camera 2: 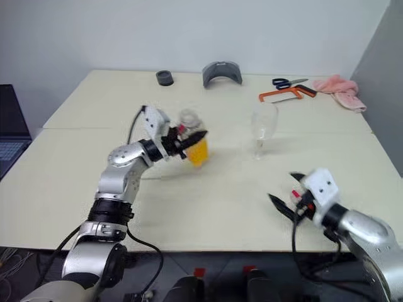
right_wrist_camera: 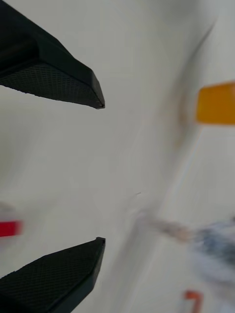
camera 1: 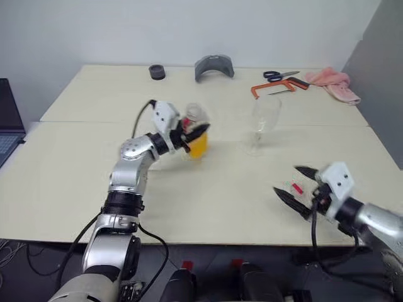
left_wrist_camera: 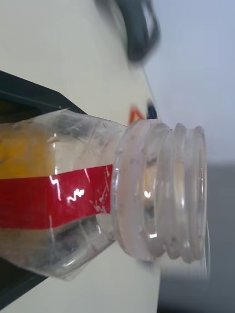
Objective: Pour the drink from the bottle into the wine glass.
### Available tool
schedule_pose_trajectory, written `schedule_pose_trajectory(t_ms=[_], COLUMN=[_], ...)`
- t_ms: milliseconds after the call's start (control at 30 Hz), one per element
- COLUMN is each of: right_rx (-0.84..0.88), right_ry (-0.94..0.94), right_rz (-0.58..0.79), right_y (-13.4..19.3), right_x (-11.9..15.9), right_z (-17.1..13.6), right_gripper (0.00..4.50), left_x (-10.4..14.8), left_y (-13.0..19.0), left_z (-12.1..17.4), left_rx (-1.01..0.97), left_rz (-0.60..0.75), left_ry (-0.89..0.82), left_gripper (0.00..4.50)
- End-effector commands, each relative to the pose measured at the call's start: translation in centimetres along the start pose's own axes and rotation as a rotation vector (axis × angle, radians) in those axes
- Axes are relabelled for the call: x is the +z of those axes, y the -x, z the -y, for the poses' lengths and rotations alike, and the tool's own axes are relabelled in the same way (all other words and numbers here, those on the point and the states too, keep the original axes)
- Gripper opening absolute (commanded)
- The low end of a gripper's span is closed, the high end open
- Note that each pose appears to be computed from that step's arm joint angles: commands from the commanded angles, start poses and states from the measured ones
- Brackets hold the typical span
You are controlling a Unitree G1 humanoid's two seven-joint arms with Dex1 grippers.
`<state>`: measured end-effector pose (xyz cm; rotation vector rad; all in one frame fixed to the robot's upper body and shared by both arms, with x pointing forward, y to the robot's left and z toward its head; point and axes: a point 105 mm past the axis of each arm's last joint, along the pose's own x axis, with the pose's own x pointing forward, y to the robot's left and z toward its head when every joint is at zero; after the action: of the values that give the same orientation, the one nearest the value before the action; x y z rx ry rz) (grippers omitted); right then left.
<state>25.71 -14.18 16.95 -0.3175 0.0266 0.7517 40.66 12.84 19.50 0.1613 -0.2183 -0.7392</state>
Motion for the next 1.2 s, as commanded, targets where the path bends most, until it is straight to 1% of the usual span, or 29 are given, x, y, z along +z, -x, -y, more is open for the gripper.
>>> schedule_pose_trajectory(t_ms=[33,167,367,533,800,867,967,1100,1200], right_rx=[0.111,0.147,0.173,0.182,0.190,0.189,0.189,0.190,0.192], right_ry=[-0.005,-0.008,-0.016,-0.004,-0.041,-0.047,-0.056,-0.063,-0.066], right_rz=[0.047,0.103,0.145,0.139,0.151,0.152,0.150,0.147,0.141], right_y=[-3.2,-8.4,-13.2,-14.3,-15.0,-15.0,-14.9,-14.8,-14.7], right_x=[1.5,3.3,5.5,5.6,6.1,6.1,6.0,5.8,5.6], right_z=[-2.2,-3.2,-4.2,-4.3,-4.7,-4.8,-4.9,-5.0,-5.0], right_gripper=[4.50,4.50,4.50,4.50,4.50,4.50,4.50,4.50,4.50], left_x=[1.8,0.8,-0.3,-0.5,-2.1,-2.4,-2.6,-2.9,-3.4], left_y=[1.1,2.9,4.6,4.7,4.7,4.7,4.8,5.0,5.5], left_z=[-4.0,-7.0,-9.2,-9.7,-9.9,-9.8,-9.6,-9.4,-9.2], left_rx=[0.223,0.409,0.546,0.572,0.617,0.613,0.606,0.601,0.608], left_rz=[0.047,0.027,0.011,0.026,0.000,0.005,0.009,0.004,-0.014], left_ry=[-0.063,-0.026,0.015,0.014,0.032,0.049,0.060,0.058,0.038], left_gripper=[1.64,1.64,1.64,1.64,1.64,2.36,3.19,4.48,4.48])
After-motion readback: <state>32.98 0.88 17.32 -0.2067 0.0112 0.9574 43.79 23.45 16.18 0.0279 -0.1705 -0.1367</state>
